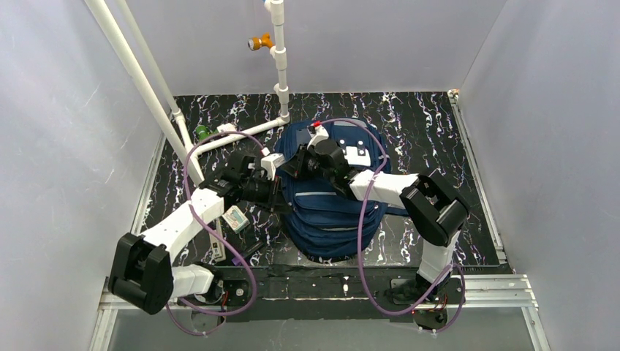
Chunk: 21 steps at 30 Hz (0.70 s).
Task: Pack the student bag
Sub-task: Zip the student bag at the center of the board.
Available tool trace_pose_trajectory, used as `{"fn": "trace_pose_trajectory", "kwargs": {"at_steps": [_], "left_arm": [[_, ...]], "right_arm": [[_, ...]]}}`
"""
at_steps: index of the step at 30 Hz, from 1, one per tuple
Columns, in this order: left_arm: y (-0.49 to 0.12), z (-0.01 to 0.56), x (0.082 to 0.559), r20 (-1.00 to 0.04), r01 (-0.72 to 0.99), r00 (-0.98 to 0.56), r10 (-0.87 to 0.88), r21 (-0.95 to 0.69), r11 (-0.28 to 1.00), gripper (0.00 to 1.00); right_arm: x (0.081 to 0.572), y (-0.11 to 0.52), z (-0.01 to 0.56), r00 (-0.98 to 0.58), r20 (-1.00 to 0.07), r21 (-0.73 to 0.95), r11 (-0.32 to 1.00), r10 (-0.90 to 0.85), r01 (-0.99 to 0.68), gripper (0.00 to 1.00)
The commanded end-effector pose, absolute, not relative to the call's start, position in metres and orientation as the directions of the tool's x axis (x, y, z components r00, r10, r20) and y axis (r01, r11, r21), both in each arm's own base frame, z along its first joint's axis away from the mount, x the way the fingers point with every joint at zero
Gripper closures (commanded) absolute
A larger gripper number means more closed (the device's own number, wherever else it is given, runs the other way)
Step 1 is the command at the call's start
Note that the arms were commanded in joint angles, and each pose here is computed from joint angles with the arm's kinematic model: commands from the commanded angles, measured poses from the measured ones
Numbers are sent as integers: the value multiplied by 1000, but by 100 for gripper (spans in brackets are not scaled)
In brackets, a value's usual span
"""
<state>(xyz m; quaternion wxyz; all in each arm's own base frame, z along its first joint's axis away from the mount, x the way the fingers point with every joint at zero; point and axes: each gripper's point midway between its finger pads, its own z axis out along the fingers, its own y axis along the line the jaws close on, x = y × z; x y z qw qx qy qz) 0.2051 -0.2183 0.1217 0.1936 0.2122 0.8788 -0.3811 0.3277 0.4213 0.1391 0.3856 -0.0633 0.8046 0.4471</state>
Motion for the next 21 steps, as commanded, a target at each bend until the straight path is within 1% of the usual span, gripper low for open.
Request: {"fn": "trace_pose_trajectory", "kwargs": {"at_steps": [1,4,6,8,9,11,12,13,15,16,19,21], "left_arm": [[-236,145,149,-352,408,-913,207,-801,438,100],[-244,135,142,-296,343,-939,176,-829,441,97],[-251,121,131,-278,334,-942,187,-821,463,94],[-255,115,125,-266,332,-942,203,-814,477,94],[-256,115,126,-264,327,-945,195,-815,479,94],[-256,118,131,-284,330,-944,169,-806,491,93],[-256,119,134,-294,333,-943,158,-801,497,93],[-256,122,136,-307,341,-939,153,-798,496,91],[-257,124,139,-313,342,-939,144,-796,500,85],[-258,124,140,-312,339,-940,141,-796,502,82],[-260,122,143,-298,318,-947,122,-805,500,72],[-263,121,144,-286,305,-951,115,-815,492,65]], "right_arm": [[348,400,101,-687,-701,571,727,190,-381,83],[353,405,109,-709,-690,557,733,147,-390,82],[352,412,111,-743,-667,521,746,53,-414,81],[345,406,113,-773,-631,453,777,-67,-437,78],[343,404,120,-769,-633,434,780,-92,-451,76],[339,394,141,-749,-653,405,786,-110,-468,66],[337,386,150,-739,-664,386,795,-113,-468,60],[333,377,159,-728,-676,369,802,-115,-469,52],[318,356,169,-727,-674,342,817,-131,-465,41],[309,346,174,-730,-670,338,820,-135,-462,37],[273,316,180,-742,-662,356,826,-107,-437,30],[255,290,181,-722,-685,317,854,-94,-412,27]]}}
